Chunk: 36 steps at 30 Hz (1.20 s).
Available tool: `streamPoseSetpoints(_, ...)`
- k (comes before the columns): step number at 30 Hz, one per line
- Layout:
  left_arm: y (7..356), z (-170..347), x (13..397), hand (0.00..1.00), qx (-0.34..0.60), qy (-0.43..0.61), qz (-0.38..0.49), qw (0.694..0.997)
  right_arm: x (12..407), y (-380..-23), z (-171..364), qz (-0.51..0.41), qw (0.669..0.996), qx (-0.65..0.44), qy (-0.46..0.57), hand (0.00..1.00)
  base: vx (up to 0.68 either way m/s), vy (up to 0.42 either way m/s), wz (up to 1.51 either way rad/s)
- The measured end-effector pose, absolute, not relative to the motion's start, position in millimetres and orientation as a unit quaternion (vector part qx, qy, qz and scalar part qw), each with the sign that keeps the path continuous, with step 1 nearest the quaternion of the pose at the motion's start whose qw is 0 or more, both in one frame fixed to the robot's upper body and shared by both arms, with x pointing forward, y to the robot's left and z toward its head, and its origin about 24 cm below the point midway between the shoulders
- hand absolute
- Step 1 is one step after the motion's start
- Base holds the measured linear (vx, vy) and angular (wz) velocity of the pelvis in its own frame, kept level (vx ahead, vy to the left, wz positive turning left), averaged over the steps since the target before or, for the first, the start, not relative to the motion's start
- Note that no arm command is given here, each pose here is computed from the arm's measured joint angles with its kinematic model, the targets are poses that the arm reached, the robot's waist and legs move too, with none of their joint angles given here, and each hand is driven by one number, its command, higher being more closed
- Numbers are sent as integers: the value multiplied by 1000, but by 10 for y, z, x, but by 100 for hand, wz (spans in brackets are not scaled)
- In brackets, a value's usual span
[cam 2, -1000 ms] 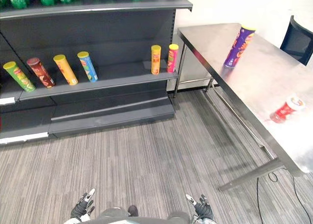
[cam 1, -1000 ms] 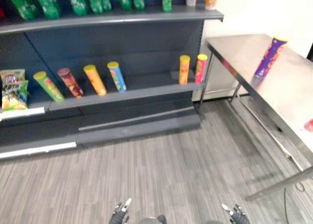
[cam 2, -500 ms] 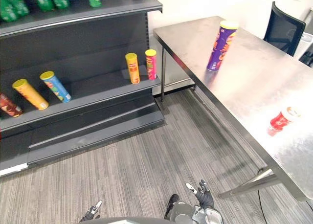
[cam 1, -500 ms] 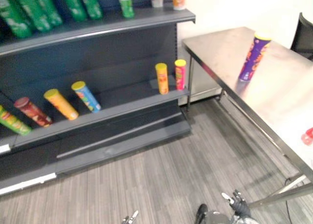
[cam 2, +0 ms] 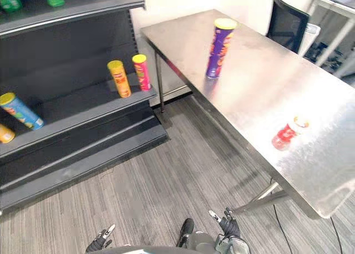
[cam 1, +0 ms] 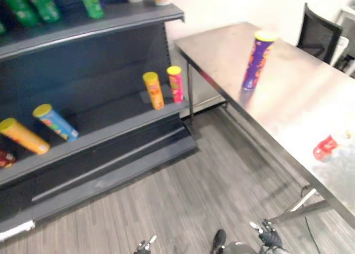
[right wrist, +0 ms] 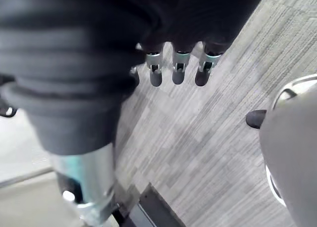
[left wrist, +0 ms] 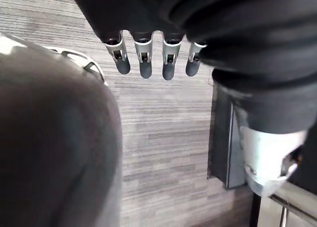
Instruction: Put the gum and the chips on the shelf.
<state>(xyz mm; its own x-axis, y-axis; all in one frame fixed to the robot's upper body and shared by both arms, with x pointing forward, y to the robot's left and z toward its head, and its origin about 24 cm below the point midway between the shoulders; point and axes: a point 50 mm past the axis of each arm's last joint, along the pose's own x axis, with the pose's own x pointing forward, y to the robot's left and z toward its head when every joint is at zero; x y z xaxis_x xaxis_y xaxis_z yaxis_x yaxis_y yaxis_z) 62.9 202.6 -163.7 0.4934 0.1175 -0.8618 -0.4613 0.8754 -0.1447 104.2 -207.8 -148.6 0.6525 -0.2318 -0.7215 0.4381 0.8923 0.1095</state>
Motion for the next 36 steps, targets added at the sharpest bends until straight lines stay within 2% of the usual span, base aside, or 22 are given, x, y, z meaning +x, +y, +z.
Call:
streamPoseSetpoints(3, 2050, -1615, 681, 0, -205, 447, 200, 848, 1020, -2114, -1482, -205, 895, 134, 373, 0, 194, -19, -125)
streamPoseSetpoints(10, 1930, -1548, 868, 0, -228, 402, 183, 868, 783, -2221, -1515, -266, 869, 141, 393, 0, 216, 65, -128)
streamPoseSetpoints(18, 1803, -1537, 901, 0, -241, 389, 191, 868, 973, -2114, -1468, -220, 891, 136, 372, 0, 354, 256, -88)
streamPoseSetpoints(21, 1974, -1506, 935, 0, -196, 388, 182, 882, 1015, -1914, -1486, -208, 891, 157, 371, 0, 307, 307, -44)
streamPoseSetpoints(24, 1969, -1533, 923, 0, -184, 403, 180, 878, 1025, -1881, -1492, -211, 889, 164, 371, 0, 171, 208, -13)
streamPoseSetpoints(36, 1946, -1575, 853, 0, -182, 427, 174, 869, 1023, -1860, -1487, -188, 900, 126, 372, 0, -58, 60, -8)
